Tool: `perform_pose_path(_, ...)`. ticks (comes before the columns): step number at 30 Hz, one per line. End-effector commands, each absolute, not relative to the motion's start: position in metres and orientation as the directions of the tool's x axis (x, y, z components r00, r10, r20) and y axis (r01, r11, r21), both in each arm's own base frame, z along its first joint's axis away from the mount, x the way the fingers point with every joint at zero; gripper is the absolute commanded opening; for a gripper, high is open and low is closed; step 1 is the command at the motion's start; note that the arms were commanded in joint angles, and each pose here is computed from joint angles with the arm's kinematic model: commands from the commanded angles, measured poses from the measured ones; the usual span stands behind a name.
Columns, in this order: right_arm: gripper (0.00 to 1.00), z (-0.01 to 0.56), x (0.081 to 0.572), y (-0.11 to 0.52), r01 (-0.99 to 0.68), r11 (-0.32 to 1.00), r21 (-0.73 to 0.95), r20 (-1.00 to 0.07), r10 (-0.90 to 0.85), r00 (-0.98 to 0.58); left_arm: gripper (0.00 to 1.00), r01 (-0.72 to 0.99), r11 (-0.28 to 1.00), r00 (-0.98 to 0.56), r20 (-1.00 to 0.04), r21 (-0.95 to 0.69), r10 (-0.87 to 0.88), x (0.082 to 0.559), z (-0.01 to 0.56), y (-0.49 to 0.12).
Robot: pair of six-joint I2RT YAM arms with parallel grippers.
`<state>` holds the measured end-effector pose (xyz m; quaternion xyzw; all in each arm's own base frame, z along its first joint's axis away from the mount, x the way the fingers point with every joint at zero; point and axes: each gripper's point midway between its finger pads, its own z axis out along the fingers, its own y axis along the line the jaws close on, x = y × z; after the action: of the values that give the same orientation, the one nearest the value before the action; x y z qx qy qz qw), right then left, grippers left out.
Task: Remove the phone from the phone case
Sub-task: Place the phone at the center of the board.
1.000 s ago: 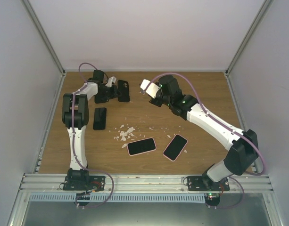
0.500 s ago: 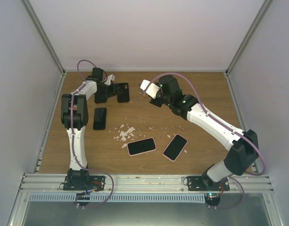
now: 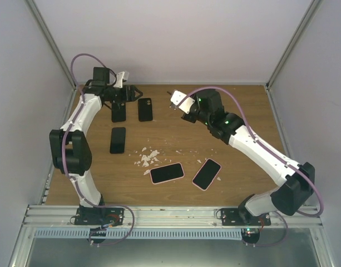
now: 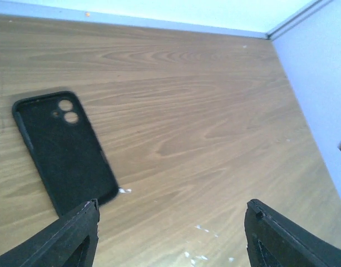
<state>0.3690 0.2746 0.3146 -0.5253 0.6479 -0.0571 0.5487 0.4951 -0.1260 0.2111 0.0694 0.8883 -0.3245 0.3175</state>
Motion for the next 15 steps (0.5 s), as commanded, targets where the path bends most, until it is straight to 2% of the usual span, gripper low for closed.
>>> perform_pose_path(1, 0.0, 0.367, 0.374, 0.256, -0.486, 0.513, -0.708, -0.669, -0.707, 0.228, 0.73, 0.415, 0.732, -0.721, -0.686, -0.541, -0.098, 0.469, 0.262, -0.131)
perform_pose_path(15, 0.0, 0.427, 0.35, 0.22, -0.316, 0.608, -0.729, -0.685, -0.639, 0.35, 0.75, 0.568, 0.694, -0.503, -0.854, -0.441, -0.131, 0.391, 0.377, -0.133)
